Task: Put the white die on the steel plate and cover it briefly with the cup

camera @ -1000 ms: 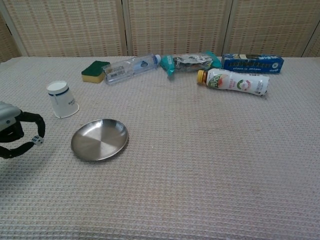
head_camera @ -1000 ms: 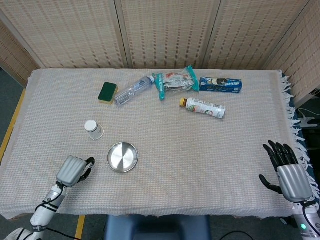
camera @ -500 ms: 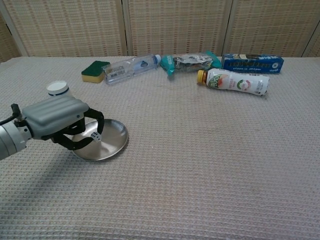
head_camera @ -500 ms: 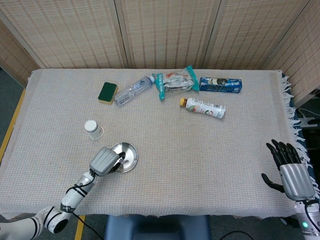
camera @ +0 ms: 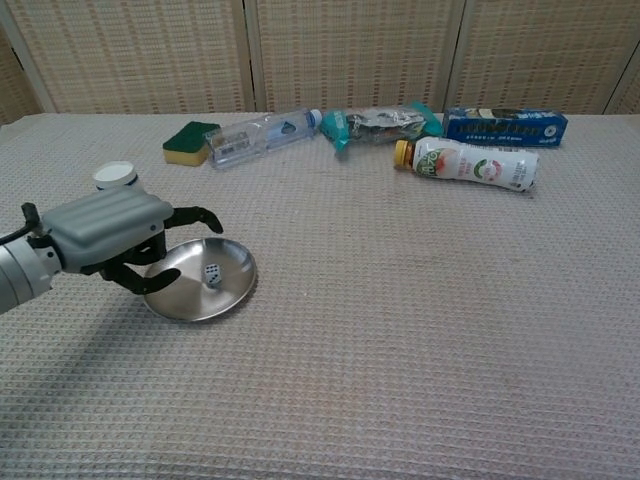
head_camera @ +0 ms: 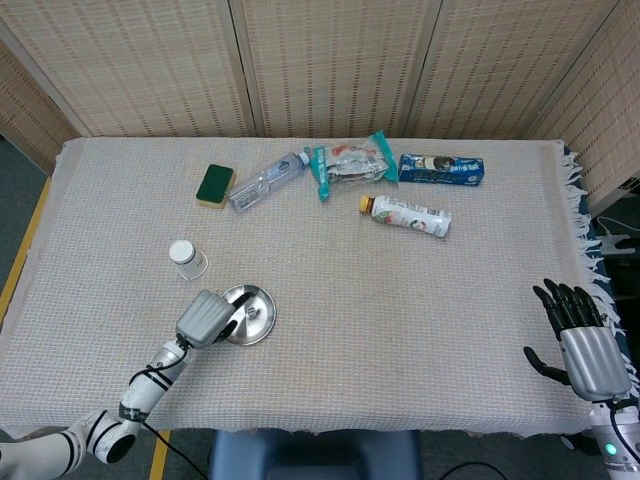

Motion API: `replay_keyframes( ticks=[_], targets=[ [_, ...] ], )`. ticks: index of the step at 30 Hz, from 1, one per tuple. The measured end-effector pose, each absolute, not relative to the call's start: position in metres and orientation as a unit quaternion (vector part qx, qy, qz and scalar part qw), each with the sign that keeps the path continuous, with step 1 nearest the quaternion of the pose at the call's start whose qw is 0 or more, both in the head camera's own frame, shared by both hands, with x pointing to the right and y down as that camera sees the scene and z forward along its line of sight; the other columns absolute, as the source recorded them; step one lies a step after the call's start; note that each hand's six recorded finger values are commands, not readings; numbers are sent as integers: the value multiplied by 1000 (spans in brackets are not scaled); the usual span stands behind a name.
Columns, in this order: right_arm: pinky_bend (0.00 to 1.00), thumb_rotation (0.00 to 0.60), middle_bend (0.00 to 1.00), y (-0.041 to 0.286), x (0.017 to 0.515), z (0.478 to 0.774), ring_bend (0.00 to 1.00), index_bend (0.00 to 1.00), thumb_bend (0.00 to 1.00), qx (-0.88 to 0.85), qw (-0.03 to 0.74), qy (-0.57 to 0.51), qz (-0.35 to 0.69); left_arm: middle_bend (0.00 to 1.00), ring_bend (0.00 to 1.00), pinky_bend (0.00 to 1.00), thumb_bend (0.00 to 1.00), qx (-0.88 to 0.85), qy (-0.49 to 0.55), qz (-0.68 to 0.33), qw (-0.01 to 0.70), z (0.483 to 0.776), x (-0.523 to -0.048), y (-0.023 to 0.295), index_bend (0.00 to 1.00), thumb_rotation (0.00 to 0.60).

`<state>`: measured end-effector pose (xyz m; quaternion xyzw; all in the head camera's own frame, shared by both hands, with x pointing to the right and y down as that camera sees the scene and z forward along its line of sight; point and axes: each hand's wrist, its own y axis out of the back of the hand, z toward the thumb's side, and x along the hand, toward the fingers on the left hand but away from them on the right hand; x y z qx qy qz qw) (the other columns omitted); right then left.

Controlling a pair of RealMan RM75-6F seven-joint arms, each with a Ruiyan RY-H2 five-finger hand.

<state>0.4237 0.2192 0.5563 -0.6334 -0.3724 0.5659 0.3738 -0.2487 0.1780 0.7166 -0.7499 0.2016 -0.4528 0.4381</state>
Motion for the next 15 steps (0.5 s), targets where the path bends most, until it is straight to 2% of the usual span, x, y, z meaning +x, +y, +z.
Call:
replay_keyframes(
  ticks=[3, 4, 6, 7, 9, 12, 15],
  targets=[
    [0, 534, 0, 219, 423, 556, 0, 0, 191, -635, 373, -372, 566, 465, 530, 736, 399, -744, 239, -446, 437, 700, -263, 166, 45, 600],
    [0, 534, 0, 220, 423, 556, 0, 0, 191, -635, 373, -371, 565, 296, 386, 663, 393, -736, 252, -448, 441, 695, -270, 159, 16, 600],
    [0, 535, 0, 220, 422, 556, 0, 0, 191, -636, 373, -370, 564, 99, 180, 538, 387, -717, 277, -460, 444, 685, -285, 145, 0, 600],
    [0, 535, 0, 220, 422, 556, 0, 0, 191, -637, 374, -370, 564, 46, 87, 477, 386, -712, 284, -468, 440, 683, -291, 141, 0, 600],
    [0, 535, 0, 220, 422, 557, 0, 0, 191, -637, 373, -369, 565, 24, 21, 443, 383, -702, 299, -487, 424, 677, -304, 130, 0, 600],
    [0, 535, 0, 221, 420, 559, 0, 0, 191, -639, 373, -365, 565, 20, 0, 436, 381, -687, 318, -508, 410, 668, -324, 110, 0, 600],
    [0, 536, 0, 222, 418, 560, 0, 0, 191, -640, 374, -362, 565, 22, 0, 418, 381, -680, 318, -516, 413, 670, -329, 101, 0, 600]
  ],
)
